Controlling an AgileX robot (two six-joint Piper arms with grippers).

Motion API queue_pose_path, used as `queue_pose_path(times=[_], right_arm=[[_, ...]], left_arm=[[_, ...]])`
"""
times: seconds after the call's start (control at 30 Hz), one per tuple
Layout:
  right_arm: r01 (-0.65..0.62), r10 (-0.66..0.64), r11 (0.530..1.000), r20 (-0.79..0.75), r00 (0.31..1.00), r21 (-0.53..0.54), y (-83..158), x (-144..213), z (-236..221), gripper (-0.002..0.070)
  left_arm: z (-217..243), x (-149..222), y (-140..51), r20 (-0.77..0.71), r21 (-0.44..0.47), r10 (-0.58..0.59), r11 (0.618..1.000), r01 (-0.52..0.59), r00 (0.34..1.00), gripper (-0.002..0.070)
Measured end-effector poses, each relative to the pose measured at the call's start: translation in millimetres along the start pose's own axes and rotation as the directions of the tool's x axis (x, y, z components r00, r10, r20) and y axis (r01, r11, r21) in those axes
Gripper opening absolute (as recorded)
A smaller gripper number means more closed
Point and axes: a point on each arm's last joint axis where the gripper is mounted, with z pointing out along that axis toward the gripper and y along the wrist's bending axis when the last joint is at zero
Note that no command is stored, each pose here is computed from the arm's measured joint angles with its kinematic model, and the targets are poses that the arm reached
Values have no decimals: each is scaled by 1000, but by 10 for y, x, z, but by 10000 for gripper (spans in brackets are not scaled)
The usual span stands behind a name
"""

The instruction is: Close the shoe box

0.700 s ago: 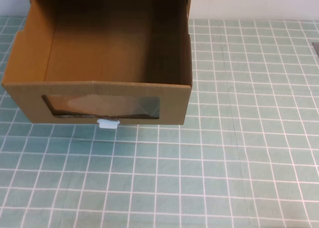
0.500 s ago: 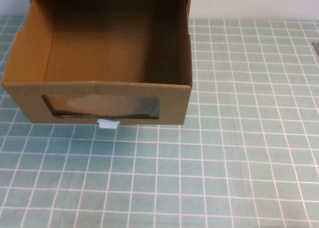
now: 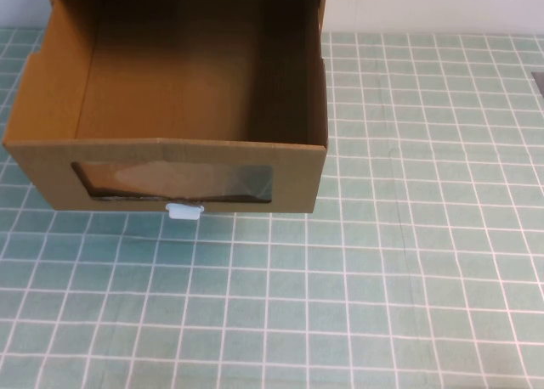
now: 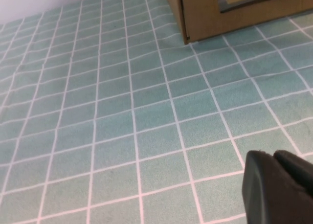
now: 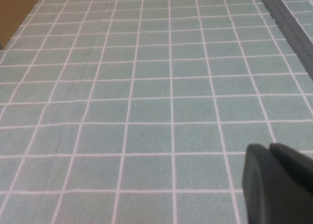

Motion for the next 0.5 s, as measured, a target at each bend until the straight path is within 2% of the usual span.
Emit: queue_pose_path(times=[0.37, 0.5], right_arm=[[0, 0, 1000, 32, 999, -5, 5, -12, 8, -14], [1, 0, 1000, 101, 995, -16, 14, -70, 7, -14]], left_arm=[[0, -6, 1, 7, 0, -101, 995, 101, 995, -5], [-4, -80, 12, 89, -2, -126, 992, 126, 988, -5]])
